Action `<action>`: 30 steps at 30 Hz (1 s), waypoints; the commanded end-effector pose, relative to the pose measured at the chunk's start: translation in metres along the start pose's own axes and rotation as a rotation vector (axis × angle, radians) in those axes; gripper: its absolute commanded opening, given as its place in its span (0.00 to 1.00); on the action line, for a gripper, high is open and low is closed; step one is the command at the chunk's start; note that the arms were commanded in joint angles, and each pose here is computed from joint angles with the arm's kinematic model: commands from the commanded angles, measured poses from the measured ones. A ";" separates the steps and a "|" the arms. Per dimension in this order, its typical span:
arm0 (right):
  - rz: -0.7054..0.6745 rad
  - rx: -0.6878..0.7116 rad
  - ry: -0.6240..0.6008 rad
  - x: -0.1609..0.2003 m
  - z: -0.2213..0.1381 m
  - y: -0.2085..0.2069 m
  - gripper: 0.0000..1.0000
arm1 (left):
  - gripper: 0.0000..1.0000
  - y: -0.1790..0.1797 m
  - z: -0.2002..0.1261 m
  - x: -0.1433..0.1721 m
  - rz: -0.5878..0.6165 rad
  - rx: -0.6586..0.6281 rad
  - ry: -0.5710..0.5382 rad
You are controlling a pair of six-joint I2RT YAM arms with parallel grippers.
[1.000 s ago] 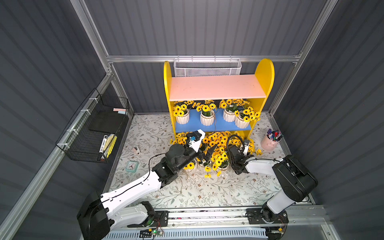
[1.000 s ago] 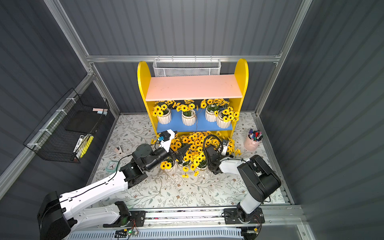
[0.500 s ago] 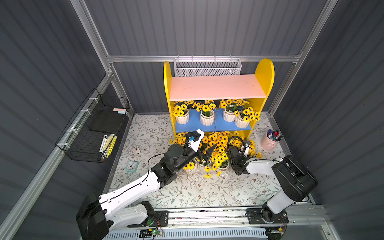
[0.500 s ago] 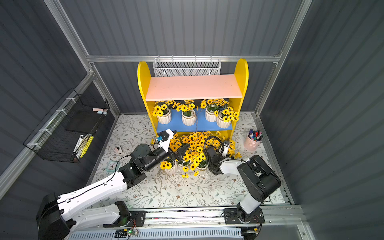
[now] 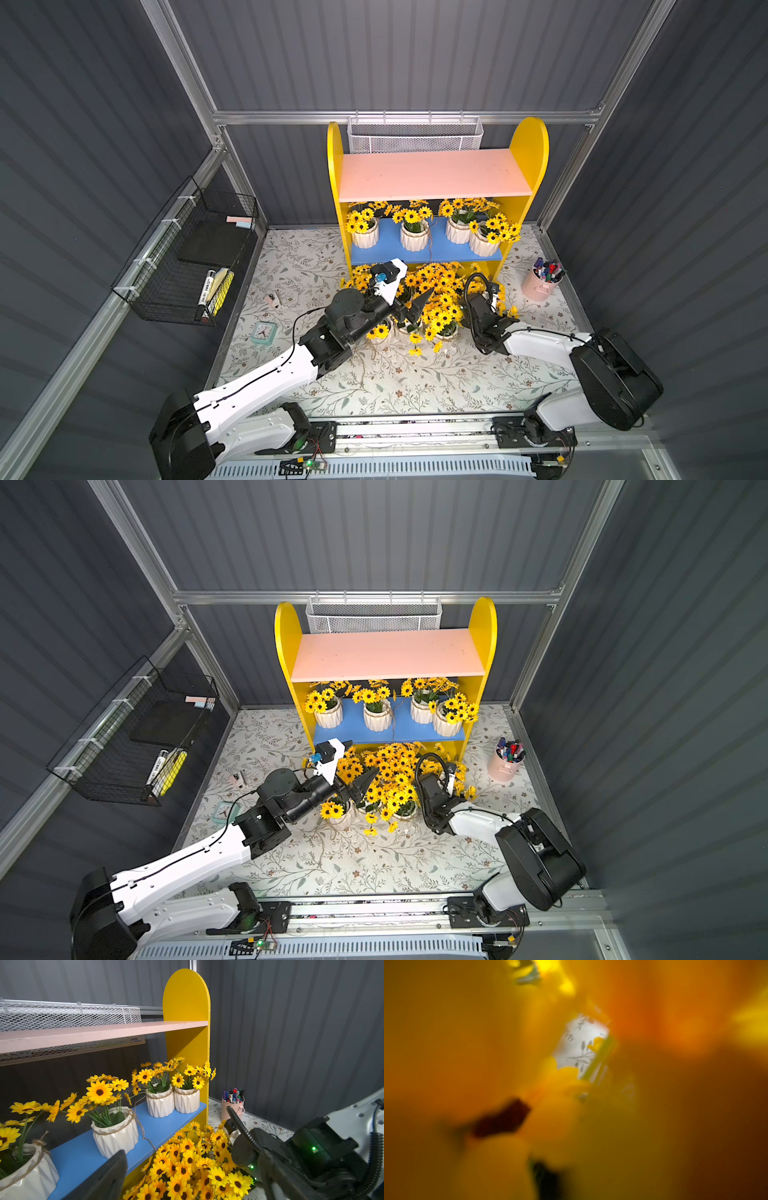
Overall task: Take the sunflower pots off the shelves
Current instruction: Place the sunflower pot at the center of the board.
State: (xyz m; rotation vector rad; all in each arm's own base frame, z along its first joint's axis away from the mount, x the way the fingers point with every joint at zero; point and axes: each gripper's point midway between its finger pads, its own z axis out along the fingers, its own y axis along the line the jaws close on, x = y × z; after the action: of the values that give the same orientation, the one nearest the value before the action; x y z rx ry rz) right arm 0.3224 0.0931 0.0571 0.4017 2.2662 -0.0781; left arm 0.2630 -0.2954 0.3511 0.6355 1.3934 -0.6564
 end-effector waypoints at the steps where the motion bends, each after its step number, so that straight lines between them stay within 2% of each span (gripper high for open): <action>1: -0.009 -0.124 0.064 0.009 -0.011 0.017 0.99 | 0.99 -0.004 -0.006 -0.013 -0.016 0.023 -0.039; 9: -0.021 -0.223 0.145 0.022 -0.019 0.031 0.99 | 0.99 -0.004 -0.007 -0.016 -0.015 0.018 -0.044; 13: -0.065 -0.177 0.170 0.024 -0.024 0.024 0.99 | 0.99 -0.003 -0.006 -0.016 -0.018 0.016 -0.041; 17: -0.100 -0.117 0.152 0.016 -0.029 0.012 0.99 | 0.99 -0.003 -0.006 -0.016 -0.019 0.015 -0.039; 22: -0.120 -0.141 0.139 0.011 -0.038 0.016 0.99 | 1.00 -0.003 -0.005 -0.016 -0.019 0.013 -0.036; 30: -0.172 -0.144 0.043 0.011 -0.039 0.008 0.99 | 1.00 -0.003 -0.006 -0.017 -0.021 0.016 -0.040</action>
State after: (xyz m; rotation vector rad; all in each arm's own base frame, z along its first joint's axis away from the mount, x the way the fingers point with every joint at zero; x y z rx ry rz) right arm 0.2893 0.1159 0.0731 0.1529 2.3710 0.0478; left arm 0.2617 -0.2947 0.3532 0.6310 1.3909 -0.6656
